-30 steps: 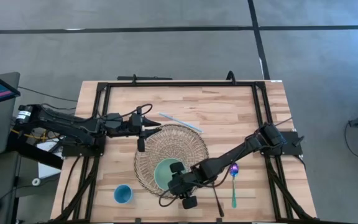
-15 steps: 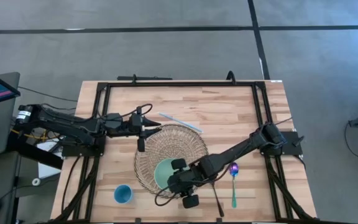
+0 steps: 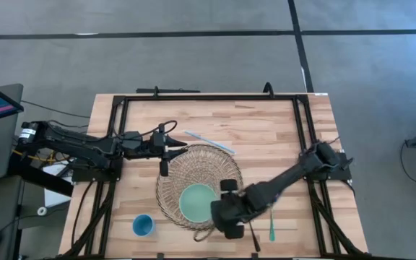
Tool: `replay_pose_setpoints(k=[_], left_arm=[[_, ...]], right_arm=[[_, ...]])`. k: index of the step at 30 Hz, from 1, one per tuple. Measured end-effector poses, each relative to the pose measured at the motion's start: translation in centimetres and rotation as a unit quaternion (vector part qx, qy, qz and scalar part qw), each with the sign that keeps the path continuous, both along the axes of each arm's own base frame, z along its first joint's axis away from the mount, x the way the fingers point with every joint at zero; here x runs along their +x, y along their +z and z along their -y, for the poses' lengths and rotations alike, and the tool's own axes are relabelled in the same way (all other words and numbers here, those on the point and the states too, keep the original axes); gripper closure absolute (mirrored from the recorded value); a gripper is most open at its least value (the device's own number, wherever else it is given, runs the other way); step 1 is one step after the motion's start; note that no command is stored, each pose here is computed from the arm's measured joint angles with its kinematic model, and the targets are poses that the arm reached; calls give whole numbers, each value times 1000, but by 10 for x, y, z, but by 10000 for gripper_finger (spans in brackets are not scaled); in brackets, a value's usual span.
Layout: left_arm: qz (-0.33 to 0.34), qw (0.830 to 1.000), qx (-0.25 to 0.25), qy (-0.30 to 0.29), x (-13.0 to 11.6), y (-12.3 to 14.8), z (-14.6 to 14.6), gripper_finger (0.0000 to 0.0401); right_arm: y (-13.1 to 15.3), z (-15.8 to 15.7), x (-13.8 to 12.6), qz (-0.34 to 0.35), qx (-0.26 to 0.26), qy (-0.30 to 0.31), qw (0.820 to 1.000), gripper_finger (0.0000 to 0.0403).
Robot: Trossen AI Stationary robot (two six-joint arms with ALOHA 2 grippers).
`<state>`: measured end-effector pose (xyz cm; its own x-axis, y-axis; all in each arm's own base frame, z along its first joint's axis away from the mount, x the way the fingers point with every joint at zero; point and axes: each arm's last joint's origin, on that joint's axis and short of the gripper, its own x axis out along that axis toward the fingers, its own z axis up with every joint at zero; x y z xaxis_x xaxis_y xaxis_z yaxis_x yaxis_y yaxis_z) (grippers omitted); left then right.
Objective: Pick & Place Utensil
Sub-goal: Put the black fork into the blue bowl on the brown mat
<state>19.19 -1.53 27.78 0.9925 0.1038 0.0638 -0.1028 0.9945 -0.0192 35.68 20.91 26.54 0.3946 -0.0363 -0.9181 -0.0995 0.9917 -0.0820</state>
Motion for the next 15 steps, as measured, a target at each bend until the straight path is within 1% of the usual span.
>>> replay_pose_setpoints(k=[5, 9, 12, 15], left_arm=[[0, 1000, 0, 0, 0, 0, 0, 300], [0, 1000, 0, 0, 0, 0, 0, 300], [0, 1000, 0, 0, 0, 0, 0, 300], [4, 1000, -1, 0, 0, 1, 0, 300]], right_arm=[[10, -9, -43, 45, -34, -50, 997, 274], [10, -1, -77, 81, -54, -103, 990, 274], [7, 12, -102, 113, -44, -162, 979, 274], [-5, 20, -123, 140, -3, -215, 966, 274]])
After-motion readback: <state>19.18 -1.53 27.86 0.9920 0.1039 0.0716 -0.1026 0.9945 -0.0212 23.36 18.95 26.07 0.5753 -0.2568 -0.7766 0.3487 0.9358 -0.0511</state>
